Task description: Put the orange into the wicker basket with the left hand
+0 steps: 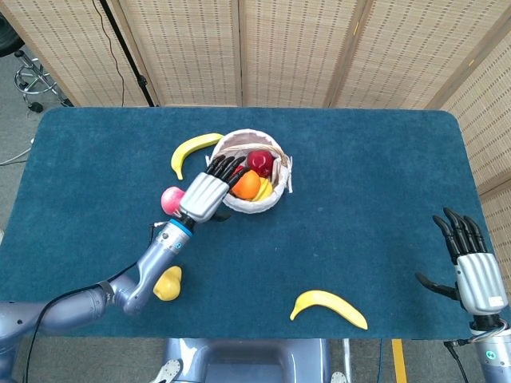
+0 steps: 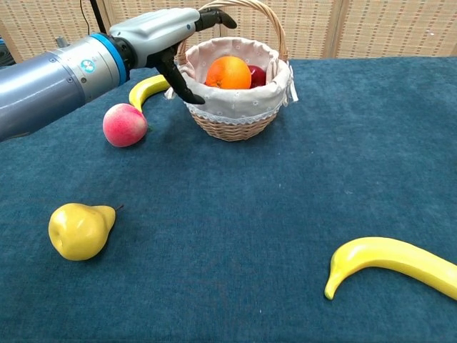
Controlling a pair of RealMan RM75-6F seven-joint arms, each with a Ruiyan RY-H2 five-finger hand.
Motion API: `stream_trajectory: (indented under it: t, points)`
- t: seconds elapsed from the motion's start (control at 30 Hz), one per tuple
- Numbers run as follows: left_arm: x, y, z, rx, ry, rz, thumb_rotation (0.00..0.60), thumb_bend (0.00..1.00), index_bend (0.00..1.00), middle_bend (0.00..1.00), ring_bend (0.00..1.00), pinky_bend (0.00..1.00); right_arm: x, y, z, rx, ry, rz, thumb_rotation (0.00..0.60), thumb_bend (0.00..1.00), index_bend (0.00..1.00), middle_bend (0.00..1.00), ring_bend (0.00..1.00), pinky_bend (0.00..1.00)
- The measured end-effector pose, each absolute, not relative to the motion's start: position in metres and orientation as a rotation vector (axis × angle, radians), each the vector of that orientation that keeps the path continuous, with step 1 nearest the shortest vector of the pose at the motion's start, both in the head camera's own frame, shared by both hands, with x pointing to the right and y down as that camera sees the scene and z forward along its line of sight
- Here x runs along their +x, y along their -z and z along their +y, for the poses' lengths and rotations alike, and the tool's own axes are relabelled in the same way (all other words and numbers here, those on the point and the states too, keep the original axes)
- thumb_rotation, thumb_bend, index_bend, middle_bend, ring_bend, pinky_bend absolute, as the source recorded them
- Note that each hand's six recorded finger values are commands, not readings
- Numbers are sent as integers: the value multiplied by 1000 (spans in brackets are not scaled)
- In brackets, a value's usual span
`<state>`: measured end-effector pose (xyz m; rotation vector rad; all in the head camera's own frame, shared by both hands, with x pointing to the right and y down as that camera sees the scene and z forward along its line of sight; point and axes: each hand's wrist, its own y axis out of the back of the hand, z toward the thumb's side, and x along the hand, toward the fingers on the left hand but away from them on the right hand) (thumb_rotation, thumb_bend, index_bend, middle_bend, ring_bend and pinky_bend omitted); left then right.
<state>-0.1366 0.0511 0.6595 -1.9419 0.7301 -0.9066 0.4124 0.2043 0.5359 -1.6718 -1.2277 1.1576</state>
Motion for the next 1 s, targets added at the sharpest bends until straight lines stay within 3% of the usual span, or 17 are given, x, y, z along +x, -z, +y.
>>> stream_trajectory:
  t: [0.47,0.8,1.0]
  points:
    - [-184,-612,80,-1972,970,825,600,128,75,0,0,0,412,-540,204,-1690,-1166,-1227,600,0,5,0,0,0]
    - [-287,-576,124,-1889,1127,946,600,128,75,0,0,0,410,-540,204,-1698,-1162,-1224,600,0,8,0,0,0]
    - [-341,-569,150,-1849,1235,1058,600,128,71,0,0,0,410,-544,203,-1709,-1172,-1221,600,0,9,0,0,0]
